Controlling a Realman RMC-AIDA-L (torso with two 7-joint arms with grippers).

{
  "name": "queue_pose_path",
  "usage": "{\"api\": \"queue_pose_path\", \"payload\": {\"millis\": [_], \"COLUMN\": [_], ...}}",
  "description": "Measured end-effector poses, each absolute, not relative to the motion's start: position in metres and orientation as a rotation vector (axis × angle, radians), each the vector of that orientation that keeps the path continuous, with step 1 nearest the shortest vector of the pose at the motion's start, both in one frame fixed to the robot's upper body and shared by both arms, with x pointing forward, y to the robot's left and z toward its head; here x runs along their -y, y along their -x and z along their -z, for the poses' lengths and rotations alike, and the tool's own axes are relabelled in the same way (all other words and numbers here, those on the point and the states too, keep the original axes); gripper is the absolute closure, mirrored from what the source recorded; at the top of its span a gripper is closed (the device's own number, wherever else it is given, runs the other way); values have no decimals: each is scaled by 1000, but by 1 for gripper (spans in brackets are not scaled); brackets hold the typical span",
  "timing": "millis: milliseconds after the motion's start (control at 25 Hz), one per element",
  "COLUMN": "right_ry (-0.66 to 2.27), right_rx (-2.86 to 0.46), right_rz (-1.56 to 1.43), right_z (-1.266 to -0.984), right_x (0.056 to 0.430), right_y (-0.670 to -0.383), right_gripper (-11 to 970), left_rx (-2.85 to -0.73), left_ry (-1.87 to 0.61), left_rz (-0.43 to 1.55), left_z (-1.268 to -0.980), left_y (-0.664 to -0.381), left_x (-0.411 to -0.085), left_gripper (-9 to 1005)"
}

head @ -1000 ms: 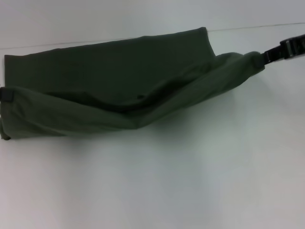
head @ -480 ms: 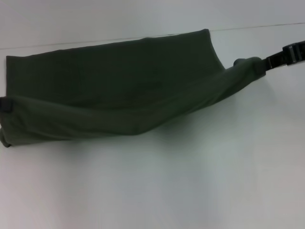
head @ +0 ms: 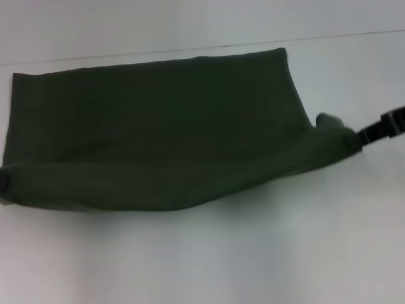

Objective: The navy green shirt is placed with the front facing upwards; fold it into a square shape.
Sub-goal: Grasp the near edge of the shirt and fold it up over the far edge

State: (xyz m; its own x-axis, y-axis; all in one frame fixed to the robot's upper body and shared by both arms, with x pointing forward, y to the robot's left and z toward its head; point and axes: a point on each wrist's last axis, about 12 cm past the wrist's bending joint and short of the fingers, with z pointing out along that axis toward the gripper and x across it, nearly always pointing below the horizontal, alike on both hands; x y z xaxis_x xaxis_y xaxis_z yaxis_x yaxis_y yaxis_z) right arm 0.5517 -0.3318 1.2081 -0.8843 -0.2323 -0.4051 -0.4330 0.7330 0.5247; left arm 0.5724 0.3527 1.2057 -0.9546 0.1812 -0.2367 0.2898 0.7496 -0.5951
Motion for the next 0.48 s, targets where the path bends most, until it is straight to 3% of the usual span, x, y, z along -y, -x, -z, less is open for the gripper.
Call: {"api": "queue_pose_path", "payload": {"millis": [480], "right_ry": [578], "right_rx": [-2834], "right_rz": [-901], "right_z": [-1184], "right_x": [316], "right_y": [-534], "right_gripper": [939], "left_rx": [-2965], "left_ry": [-337], "left_rz": [951], "left_z": [-1186], "left_y": [-553], "left_x": [-359], "left_gripper": [986]}}
